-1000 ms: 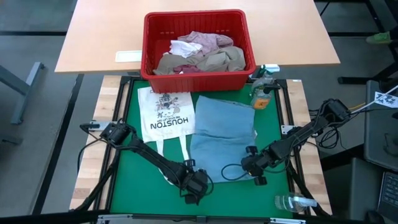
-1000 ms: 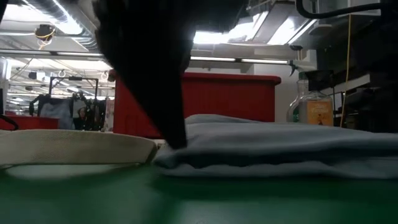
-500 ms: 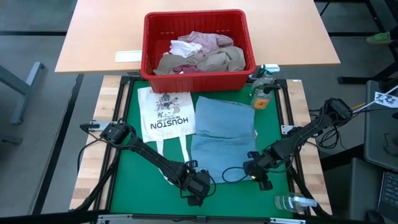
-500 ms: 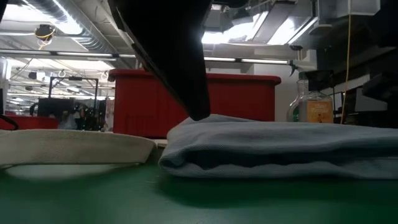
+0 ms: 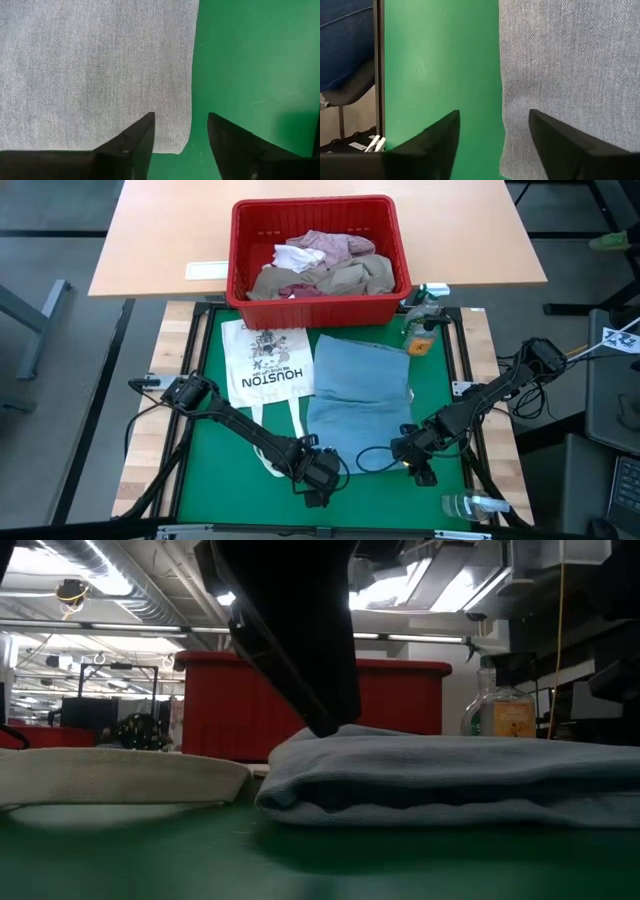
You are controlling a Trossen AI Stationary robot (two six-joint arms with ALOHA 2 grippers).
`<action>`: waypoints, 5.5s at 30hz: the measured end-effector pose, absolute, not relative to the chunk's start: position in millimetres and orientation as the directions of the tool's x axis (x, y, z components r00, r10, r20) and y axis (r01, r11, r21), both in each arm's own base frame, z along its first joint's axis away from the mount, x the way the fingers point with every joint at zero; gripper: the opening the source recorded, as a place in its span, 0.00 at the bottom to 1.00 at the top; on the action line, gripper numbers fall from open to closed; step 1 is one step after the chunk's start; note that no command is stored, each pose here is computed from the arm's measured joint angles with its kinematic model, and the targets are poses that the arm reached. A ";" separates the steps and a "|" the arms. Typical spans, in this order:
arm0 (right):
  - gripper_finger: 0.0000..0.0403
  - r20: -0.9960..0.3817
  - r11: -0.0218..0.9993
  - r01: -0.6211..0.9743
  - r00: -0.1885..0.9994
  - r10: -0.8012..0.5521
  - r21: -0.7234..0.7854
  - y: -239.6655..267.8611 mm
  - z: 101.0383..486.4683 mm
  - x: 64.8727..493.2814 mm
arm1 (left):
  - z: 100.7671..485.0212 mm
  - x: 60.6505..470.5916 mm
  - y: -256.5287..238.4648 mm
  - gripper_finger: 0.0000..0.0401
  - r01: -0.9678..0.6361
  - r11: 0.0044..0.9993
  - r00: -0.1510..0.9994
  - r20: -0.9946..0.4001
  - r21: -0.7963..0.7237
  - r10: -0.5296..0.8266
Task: Fold laundry
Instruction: Fold the light blue pants
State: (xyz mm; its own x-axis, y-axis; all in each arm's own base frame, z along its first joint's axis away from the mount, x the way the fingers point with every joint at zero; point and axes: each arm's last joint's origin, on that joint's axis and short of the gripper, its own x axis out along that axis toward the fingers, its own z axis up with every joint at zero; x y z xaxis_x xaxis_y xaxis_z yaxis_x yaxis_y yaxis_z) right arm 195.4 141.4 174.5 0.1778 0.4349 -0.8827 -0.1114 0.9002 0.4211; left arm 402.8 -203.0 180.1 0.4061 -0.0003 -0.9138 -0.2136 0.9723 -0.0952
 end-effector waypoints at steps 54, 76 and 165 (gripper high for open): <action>0.21 -0.968 0.984 -0.176 0.250 0.032 -0.013 167.0 125.5 189.4 | 160.5 378.8 -222.6 0.48 -0.079 0.994 0.401 -0.910 0.081 0.106; 0.13 -0.965 0.984 -0.179 0.255 0.054 0.007 167.7 126.7 189.6 | 134.9 376.8 -214.9 0.11 -0.120 0.989 0.464 -0.876 0.081 0.129; 0.13 -0.895 0.807 0.452 0.399 0.199 0.381 -40.8 252.7 109.4 | 293.1 446.5 65.8 0.02 -0.500 0.866 0.365 -0.910 -0.010 0.200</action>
